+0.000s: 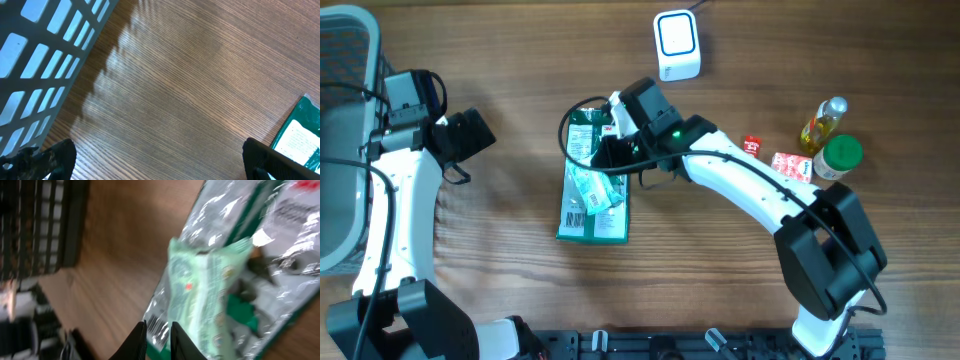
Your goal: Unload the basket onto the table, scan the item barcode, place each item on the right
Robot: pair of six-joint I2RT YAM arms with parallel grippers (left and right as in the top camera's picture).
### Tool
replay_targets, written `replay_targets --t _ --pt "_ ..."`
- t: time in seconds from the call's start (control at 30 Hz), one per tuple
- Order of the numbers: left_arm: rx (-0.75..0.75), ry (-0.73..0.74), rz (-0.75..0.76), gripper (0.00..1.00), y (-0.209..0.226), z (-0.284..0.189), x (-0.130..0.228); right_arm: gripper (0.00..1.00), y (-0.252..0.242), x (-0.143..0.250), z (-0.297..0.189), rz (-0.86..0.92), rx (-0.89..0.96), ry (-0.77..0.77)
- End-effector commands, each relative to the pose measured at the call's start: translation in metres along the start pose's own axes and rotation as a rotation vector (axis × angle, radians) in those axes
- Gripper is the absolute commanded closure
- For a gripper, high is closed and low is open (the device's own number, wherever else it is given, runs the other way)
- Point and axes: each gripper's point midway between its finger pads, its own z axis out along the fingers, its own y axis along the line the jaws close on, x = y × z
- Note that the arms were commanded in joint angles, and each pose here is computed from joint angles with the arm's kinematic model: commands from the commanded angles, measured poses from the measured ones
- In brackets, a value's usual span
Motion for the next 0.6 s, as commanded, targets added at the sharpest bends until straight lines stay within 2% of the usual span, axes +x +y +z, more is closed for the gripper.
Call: replay_targets --t 0.0,0.13,0.23,0.3,0.43,0.57 --pt "0.001 -0.019 0.007 0.00 0.001 -0.004 -0.005 0.83 -0.012 0.028 0.022 -0.008 -0.046 0.099" --pt "0.001 -0.019 0.007 0.00 0.001 -0.004 -0.005 0.83 -0.045 0.054 0.048 0.042 -0.017 0.146" --pt "0.001 -0.019 0.007 0.00 0.001 -0.004 -0.005 0.83 -0.097 0.083 0.073 0.152 0.125 0.182" --pt "0.001 -0.019 0.006 0.00 0.001 -0.004 -0.005 0.82 -0.105 0.092 0.079 0.172 0.134 0.211" --pt "0.001 -0.019 0.007 0.00 0.001 -0.004 -0.005 0.74 -0.064 0.073 0.066 0.125 -0.008 0.196" --pt "0.001 -0.019 0.006 0.00 0.001 -0.004 -0.005 0.73 -0.012 0.034 0.026 0.019 -0.095 0.071"
